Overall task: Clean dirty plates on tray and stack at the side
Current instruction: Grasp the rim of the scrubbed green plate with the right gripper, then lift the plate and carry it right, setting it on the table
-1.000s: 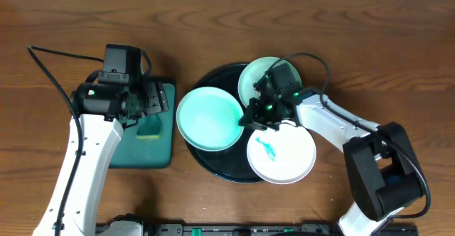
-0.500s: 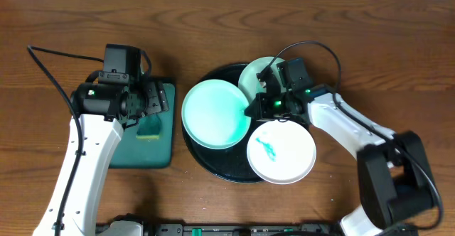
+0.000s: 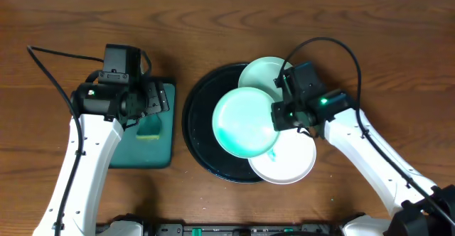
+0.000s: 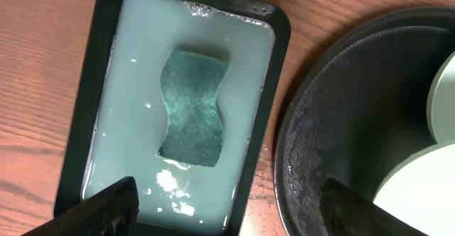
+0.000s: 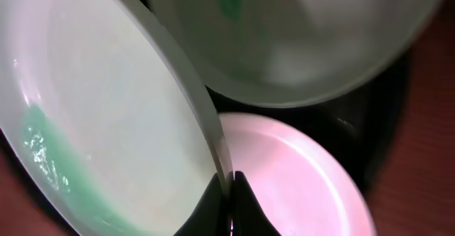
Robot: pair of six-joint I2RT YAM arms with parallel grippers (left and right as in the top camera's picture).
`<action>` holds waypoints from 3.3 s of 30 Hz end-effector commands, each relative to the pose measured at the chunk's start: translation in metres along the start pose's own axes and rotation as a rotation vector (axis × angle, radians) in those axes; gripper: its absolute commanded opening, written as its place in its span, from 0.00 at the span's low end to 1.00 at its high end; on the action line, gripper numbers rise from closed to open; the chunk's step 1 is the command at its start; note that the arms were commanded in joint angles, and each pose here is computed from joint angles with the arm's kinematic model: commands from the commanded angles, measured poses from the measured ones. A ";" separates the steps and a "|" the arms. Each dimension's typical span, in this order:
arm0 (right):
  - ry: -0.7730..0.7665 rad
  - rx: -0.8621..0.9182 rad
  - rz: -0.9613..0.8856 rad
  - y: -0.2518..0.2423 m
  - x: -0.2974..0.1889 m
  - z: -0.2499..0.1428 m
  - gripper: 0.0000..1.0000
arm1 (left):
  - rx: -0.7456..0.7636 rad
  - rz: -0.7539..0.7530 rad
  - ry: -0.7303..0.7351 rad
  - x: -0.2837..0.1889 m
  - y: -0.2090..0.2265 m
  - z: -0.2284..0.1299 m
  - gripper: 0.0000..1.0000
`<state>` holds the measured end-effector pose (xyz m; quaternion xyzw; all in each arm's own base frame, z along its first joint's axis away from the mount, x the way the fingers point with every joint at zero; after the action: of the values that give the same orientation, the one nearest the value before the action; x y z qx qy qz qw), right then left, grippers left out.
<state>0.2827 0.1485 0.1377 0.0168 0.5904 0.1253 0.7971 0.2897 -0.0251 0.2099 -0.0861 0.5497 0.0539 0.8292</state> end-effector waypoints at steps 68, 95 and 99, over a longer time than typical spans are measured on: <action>-0.746 -0.911 -1.094 0.160 -0.151 0.010 0.01 | -0.007 0.002 -0.006 -0.003 0.000 -0.001 0.82; -0.264 0.309 0.095 -0.023 -0.056 0.095 0.01 | -0.007 0.003 -0.003 -0.003 0.000 -0.001 0.82; -0.309 0.549 0.100 -0.112 -0.072 0.103 0.02 | -0.007 0.003 -0.003 -0.003 0.000 -0.001 0.82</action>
<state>0.3729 0.0764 0.2045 0.1779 0.4833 -0.0060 0.8572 0.2883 -0.0249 0.2093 -0.0856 0.5526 0.0544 0.8272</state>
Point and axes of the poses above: each gripper's point midway between its finger pads, its own x axis out along the fingers, its own y axis along the line the jaws close on, z = x × y, the point moved 4 cm from there along -x, back along the fingers, and after that the axes turned 2 degrees about x, right-handed, at the moved point
